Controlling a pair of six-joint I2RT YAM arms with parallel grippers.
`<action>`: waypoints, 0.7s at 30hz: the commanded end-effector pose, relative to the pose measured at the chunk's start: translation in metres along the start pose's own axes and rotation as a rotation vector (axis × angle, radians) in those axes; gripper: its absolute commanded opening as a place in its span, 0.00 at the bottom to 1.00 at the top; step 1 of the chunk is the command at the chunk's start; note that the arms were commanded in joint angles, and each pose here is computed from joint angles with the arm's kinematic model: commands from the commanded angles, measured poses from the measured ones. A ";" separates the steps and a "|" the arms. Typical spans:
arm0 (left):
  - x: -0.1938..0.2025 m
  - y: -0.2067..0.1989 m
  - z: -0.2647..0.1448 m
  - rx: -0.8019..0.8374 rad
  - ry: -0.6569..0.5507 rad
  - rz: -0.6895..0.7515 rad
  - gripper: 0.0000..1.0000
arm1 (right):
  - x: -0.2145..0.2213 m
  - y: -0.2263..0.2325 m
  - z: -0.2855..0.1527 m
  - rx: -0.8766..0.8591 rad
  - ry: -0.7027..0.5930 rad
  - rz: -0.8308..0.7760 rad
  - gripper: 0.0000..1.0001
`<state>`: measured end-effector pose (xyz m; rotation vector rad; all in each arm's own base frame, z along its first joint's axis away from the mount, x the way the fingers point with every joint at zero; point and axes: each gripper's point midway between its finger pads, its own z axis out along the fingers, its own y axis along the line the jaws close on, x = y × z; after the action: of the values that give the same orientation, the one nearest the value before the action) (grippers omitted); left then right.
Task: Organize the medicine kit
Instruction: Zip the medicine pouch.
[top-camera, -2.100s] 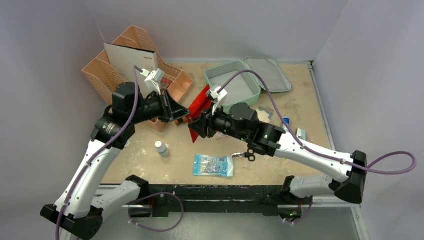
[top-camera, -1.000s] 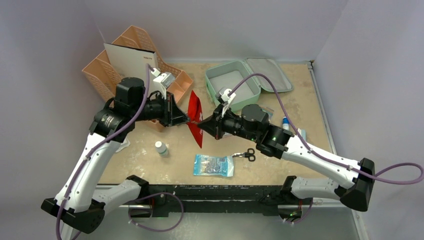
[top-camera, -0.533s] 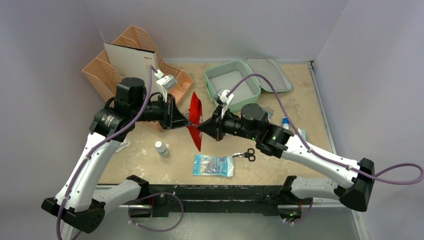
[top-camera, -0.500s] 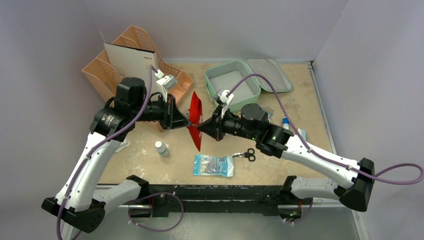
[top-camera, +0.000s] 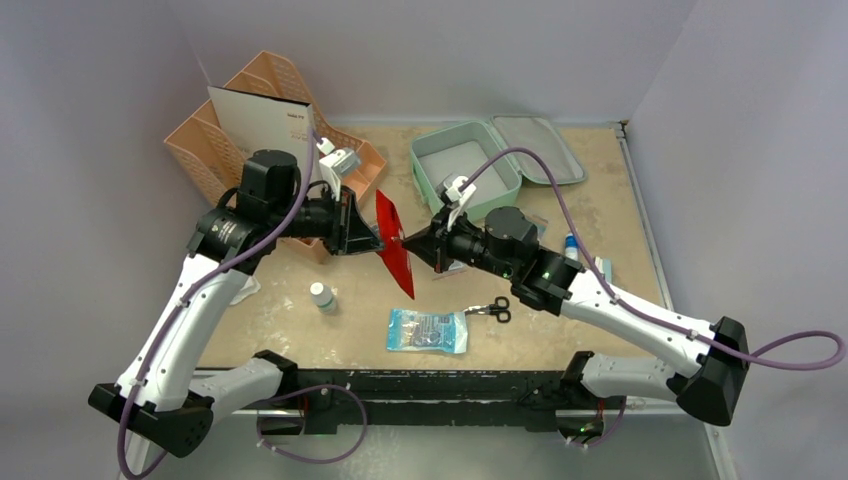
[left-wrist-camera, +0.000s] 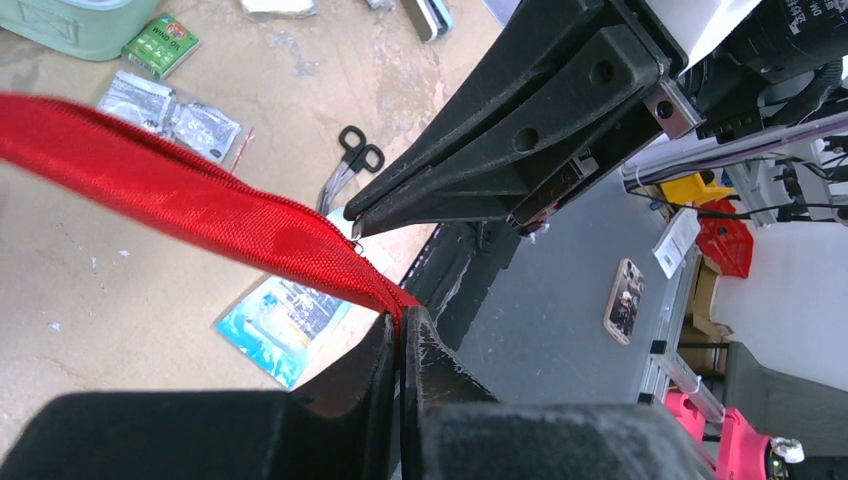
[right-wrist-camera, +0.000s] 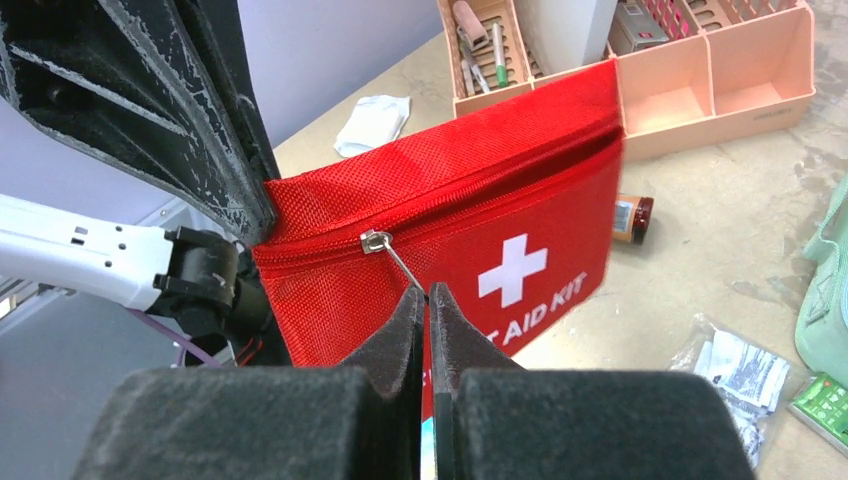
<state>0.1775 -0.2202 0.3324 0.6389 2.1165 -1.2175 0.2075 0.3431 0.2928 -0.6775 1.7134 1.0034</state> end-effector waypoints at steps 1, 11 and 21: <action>-0.006 -0.019 -0.012 0.046 -0.017 0.058 0.00 | 0.002 -0.016 0.002 0.032 -0.013 -0.046 0.00; 0.001 -0.038 -0.014 0.185 0.027 0.119 0.00 | 0.014 -0.060 -0.005 0.196 0.020 0.035 0.00; 0.015 -0.033 -0.015 0.168 0.078 0.107 0.00 | 0.022 -0.107 -0.014 0.359 0.038 0.099 0.00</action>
<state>0.1560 -0.2232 0.3331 0.8093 2.0748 -1.3097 0.2536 0.3075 0.2598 -0.5214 1.8429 0.8712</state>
